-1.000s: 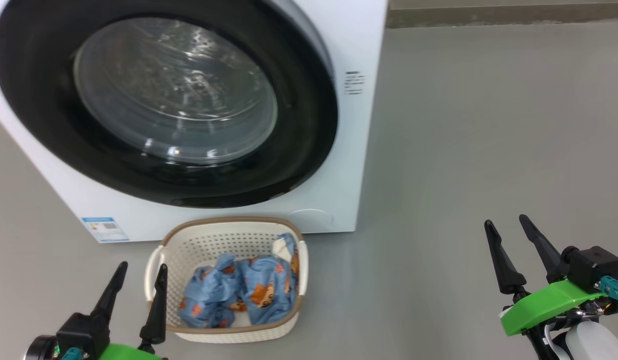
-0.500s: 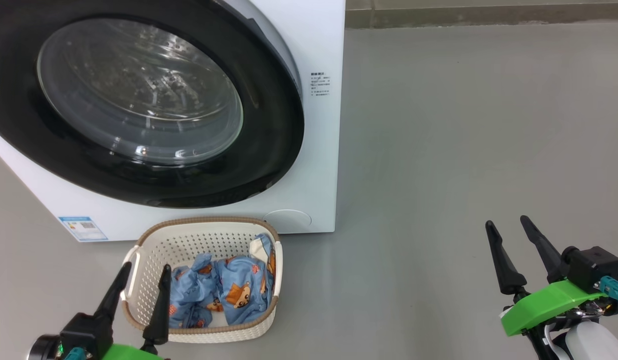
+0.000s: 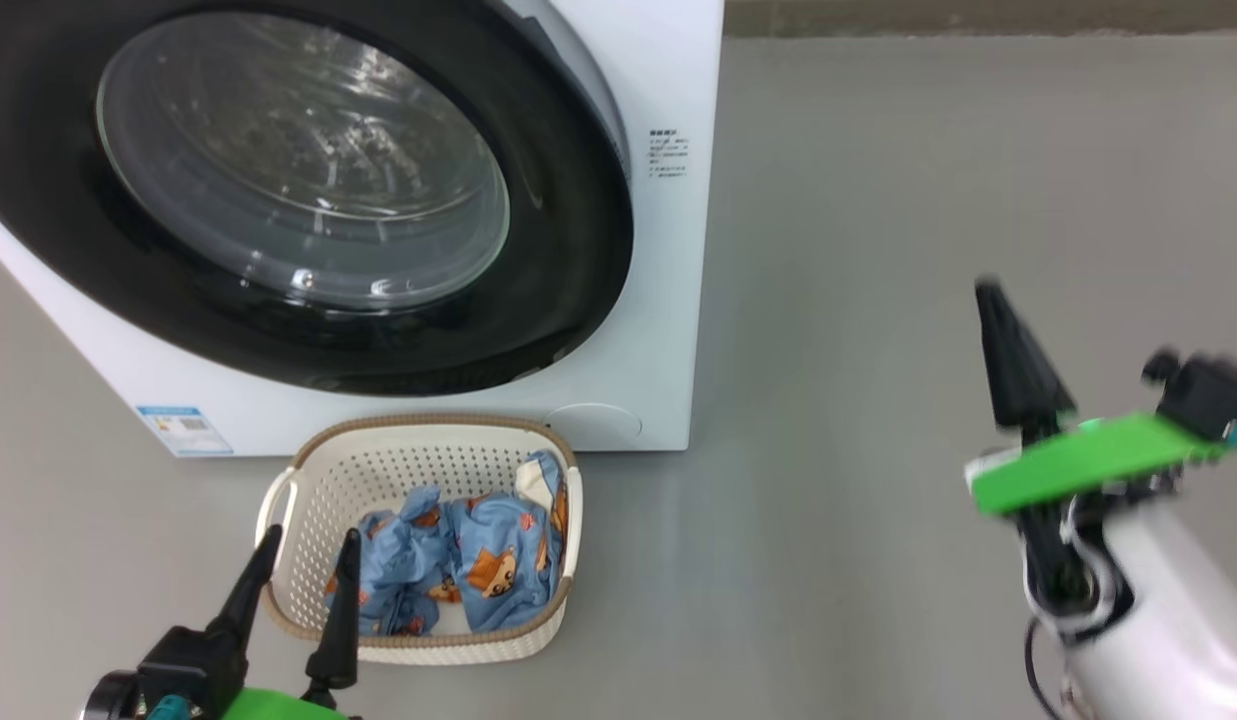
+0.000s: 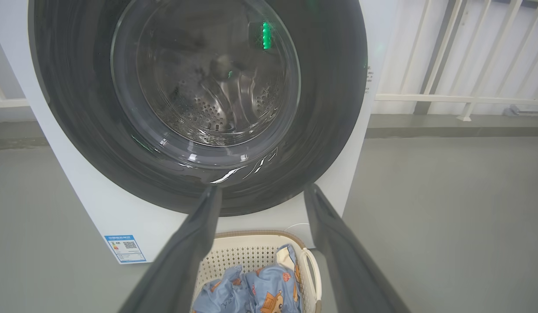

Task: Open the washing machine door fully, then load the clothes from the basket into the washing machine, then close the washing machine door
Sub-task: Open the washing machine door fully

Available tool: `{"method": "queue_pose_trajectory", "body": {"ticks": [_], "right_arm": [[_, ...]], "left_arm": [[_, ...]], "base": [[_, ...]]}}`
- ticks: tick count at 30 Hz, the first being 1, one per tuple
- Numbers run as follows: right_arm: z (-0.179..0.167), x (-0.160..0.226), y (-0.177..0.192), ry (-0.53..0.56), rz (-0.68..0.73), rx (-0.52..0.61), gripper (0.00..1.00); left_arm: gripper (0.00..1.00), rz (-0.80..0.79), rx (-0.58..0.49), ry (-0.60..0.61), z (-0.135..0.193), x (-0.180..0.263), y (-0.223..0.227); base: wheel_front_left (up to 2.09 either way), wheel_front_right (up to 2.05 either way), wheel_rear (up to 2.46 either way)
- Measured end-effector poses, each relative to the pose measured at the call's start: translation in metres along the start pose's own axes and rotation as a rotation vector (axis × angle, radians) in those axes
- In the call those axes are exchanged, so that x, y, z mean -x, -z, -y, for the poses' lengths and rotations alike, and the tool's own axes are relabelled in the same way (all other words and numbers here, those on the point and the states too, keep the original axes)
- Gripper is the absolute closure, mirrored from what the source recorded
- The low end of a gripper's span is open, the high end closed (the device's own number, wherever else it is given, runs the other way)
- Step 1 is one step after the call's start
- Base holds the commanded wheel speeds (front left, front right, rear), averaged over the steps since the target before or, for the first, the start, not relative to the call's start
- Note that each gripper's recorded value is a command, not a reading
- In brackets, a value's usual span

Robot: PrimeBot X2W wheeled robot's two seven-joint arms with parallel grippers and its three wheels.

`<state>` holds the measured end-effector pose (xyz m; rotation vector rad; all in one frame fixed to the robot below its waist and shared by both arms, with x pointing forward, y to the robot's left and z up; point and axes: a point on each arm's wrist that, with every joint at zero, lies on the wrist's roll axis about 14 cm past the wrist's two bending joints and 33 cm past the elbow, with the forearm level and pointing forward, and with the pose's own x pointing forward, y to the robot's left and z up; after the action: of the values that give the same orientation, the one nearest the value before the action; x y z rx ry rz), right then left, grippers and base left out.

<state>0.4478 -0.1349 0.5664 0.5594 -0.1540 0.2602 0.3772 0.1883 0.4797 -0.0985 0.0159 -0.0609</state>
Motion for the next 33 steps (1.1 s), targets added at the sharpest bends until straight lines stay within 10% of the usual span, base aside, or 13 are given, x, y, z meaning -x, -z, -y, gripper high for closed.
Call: {"method": "queue_pose_trajectory", "body": {"ticks": [13, 33], "right_arm": [[-0.053, -0.089, -0.033, -0.177, 0.016, -0.424, 1.0], [-0.086, -0.171, 0.072, -0.365, -0.559, -0.566, 1.0]], "left_arm": [[0.0, -0.022, 0.032, 0.006, 0.007, -0.015, 0.009], [0.0, -0.034, 0.069, -0.062, -0.014, -0.047, 0.021]], "base": [[0.0, 0.0, 0.0], [0.0, 0.0, 0.0]]}}
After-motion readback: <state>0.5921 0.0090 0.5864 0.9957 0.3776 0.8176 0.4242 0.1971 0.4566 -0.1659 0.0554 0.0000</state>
